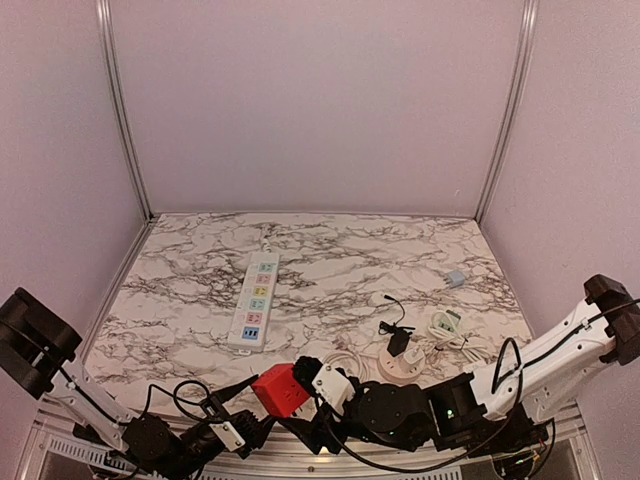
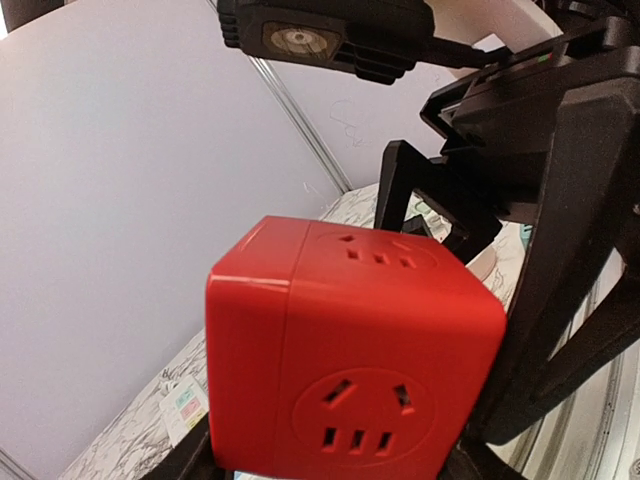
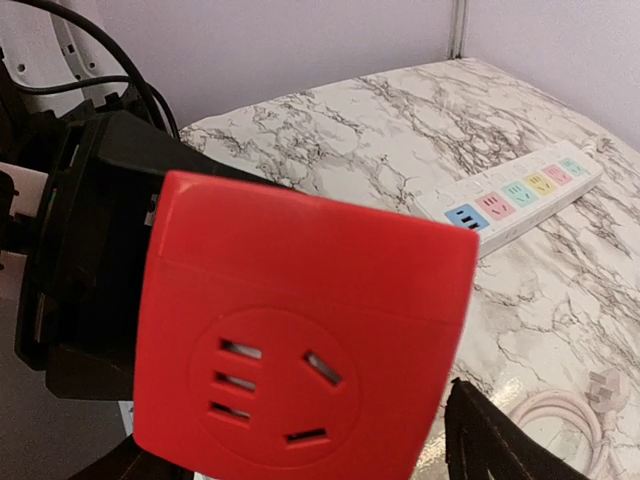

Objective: Insert the plug
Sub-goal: Pass from the right arm to the left, then pass from the left arm to the right

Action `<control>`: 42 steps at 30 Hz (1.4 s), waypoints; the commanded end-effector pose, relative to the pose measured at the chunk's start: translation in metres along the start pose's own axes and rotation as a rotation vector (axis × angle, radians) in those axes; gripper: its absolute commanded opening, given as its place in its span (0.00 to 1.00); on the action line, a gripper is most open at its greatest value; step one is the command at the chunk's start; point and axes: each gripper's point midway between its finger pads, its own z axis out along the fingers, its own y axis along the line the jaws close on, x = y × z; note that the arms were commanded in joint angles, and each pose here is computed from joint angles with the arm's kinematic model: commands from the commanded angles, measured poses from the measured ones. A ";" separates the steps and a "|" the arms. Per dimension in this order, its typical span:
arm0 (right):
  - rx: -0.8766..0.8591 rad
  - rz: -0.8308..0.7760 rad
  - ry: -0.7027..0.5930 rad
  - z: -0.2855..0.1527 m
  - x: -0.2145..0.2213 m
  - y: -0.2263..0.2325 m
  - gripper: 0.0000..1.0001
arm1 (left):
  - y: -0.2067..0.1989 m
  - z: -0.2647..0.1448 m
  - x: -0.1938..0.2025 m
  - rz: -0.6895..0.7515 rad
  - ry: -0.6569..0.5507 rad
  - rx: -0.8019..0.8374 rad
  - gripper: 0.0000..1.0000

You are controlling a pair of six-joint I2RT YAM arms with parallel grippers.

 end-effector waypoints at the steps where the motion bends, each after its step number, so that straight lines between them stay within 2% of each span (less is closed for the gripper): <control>1: -0.001 0.005 -0.048 0.006 -0.015 0.004 0.80 | 0.004 0.002 -0.041 -0.176 -0.111 -0.023 0.19; 7: 0.030 0.001 -0.060 0.010 -0.019 0.002 0.80 | 0.002 0.003 -0.041 -0.171 -0.108 -0.026 0.19; 16: -0.042 0.036 -0.115 -0.003 -0.027 0.006 0.80 | 0.003 0.003 -0.039 -0.171 -0.104 -0.029 0.19; 24: 0.039 0.028 -0.110 -0.003 -0.023 -0.008 0.77 | 0.000 0.005 -0.039 -0.161 -0.097 -0.035 0.20; 29: 0.066 0.022 -0.099 -0.002 -0.017 -0.013 0.72 | -0.003 0.007 -0.038 -0.141 -0.087 -0.045 0.25; 37: 0.067 0.019 -0.107 -0.004 -0.015 -0.016 0.71 | -0.022 0.017 -0.029 -0.040 -0.036 -0.079 0.43; 42: 0.062 0.025 -0.105 -0.006 -0.012 -0.016 0.71 | -0.027 0.020 -0.030 -0.033 -0.031 -0.091 0.44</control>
